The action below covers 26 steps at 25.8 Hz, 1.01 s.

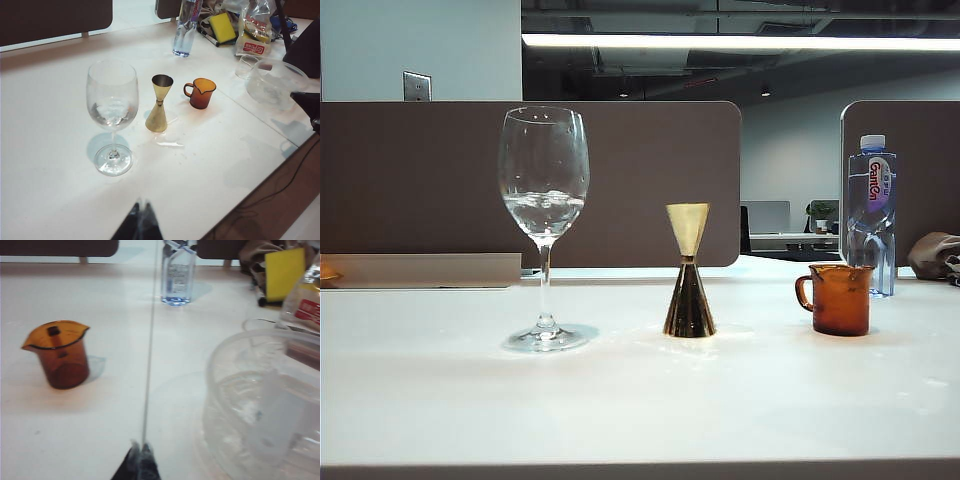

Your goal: Pick up the small amber measuring cup and pour the water in it into the jigger, then pick up the jigger and pour the water in it into the wine glass.

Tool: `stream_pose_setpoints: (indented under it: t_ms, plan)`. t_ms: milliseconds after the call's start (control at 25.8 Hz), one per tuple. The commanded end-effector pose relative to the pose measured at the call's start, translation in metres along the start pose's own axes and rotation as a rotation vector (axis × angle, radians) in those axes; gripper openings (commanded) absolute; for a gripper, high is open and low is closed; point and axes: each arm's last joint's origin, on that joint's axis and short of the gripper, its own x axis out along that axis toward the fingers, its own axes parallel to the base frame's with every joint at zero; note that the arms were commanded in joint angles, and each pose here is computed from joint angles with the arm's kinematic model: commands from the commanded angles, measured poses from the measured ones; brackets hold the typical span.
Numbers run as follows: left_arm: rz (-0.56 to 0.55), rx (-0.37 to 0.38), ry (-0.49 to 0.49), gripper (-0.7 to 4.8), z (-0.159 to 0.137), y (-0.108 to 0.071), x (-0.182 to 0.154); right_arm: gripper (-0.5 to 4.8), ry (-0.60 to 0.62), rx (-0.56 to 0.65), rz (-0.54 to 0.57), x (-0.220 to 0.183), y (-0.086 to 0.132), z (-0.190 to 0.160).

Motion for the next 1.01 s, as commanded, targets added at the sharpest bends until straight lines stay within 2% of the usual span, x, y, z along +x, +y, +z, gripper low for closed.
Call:
stream_pose_setpoints:
  t_ms: [39, 658, 735, 852, 929, 1006]
  plan:
    - [-0.004, 0.005, -0.010, -0.02, 0.002, 0.000, -0.001, -0.01, 0.004, 0.009, -0.021, 0.001, -0.002, -0.002]
    - [0.002, 0.006, -0.022, -0.02, 0.000, 0.000, -0.004, -0.01, 0.005, 0.009, -0.020, 0.001, -0.002, -0.002]
    - [0.020, 0.072, -0.097, -0.02, 0.000, 0.000, -0.011, -0.01, 0.005, 0.009, -0.020, 0.001, -0.002, -0.002]
    - [0.174, 0.212, -0.480, -0.02, -0.004, 0.002, -0.022, -0.01, 0.005, 0.009, -0.020, 0.001, -0.002, -0.002]
    - [0.253, 0.254, -0.616, -0.02, -0.013, 0.004, -0.020, -0.01, 0.005, 0.009, -0.020, 0.001, -0.002, -0.002]
    - [0.281, 0.261, -0.642, -0.02, -0.016, 0.007, -0.010, -0.01, 0.005, 0.009, -0.020, 0.001, -0.002, -0.002]
